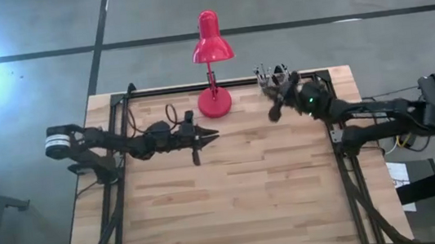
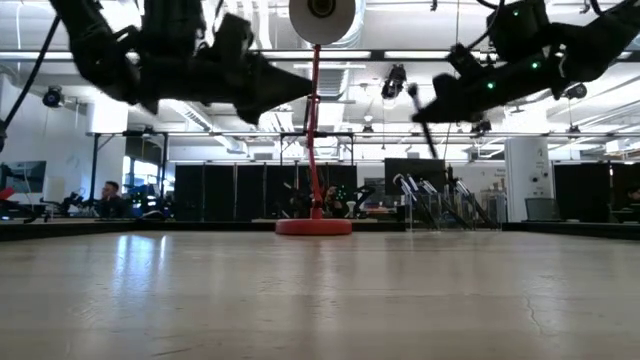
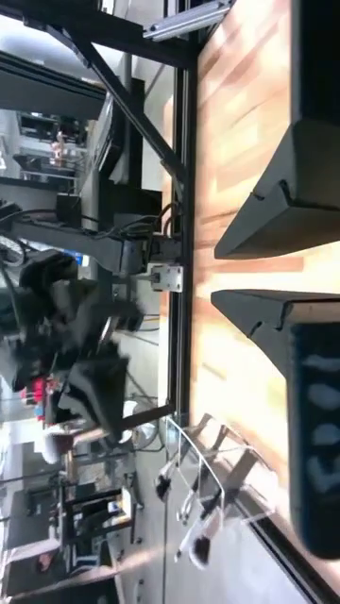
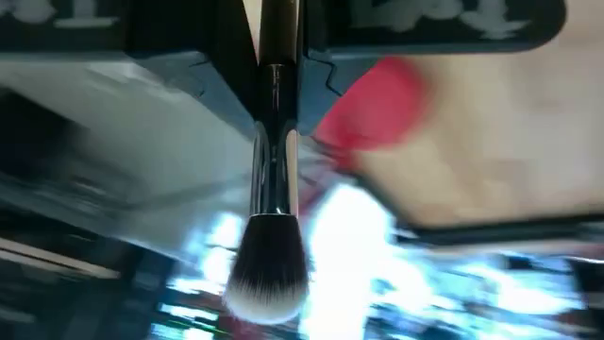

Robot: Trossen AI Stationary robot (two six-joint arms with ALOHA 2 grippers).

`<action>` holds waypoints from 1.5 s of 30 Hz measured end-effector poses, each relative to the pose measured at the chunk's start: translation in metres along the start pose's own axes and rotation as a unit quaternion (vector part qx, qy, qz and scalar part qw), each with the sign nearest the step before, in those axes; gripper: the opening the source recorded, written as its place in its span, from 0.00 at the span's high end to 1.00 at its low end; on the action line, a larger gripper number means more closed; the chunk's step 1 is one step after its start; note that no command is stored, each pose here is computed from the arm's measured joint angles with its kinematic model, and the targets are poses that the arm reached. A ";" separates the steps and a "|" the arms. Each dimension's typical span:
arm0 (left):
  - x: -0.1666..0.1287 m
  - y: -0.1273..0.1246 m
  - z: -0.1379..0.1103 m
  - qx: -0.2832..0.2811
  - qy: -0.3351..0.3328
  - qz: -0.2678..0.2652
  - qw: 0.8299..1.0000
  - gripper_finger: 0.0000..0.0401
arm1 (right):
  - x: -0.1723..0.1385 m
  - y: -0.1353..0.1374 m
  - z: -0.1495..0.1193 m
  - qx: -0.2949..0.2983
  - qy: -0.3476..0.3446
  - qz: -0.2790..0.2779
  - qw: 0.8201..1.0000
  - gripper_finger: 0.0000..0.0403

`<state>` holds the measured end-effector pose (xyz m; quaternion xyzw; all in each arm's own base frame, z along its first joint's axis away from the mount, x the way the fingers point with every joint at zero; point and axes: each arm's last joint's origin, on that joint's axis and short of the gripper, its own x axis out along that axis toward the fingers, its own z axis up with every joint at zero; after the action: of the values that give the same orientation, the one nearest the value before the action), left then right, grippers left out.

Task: Sort items
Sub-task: Put the black blush brush into the transparent organizer

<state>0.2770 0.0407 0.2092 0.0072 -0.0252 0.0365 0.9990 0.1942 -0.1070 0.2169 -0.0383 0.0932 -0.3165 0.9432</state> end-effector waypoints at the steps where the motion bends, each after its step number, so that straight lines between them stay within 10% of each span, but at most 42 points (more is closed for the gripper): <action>1: -0.004 0.000 -0.003 0.001 -0.004 0.002 1.000 0.86 | -0.002 -0.009 0.000 -0.002 0.009 -0.031 0.999 0.90; 13: -0.017 -0.001 -0.010 0.012 -0.032 0.003 0.999 0.86 | 0.001 -0.093 -0.030 -0.009 0.095 -0.223 0.970 0.90; 45: -0.018 -0.001 -0.013 0.010 -0.020 0.002 1.000 0.86 | -0.005 -0.110 -0.078 0.047 0.089 -0.278 0.955 0.90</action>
<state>0.2602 0.0385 0.1955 0.0183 -0.0451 0.0385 0.9981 0.1096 -0.1925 0.1560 0.0099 0.1479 -0.5725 0.8064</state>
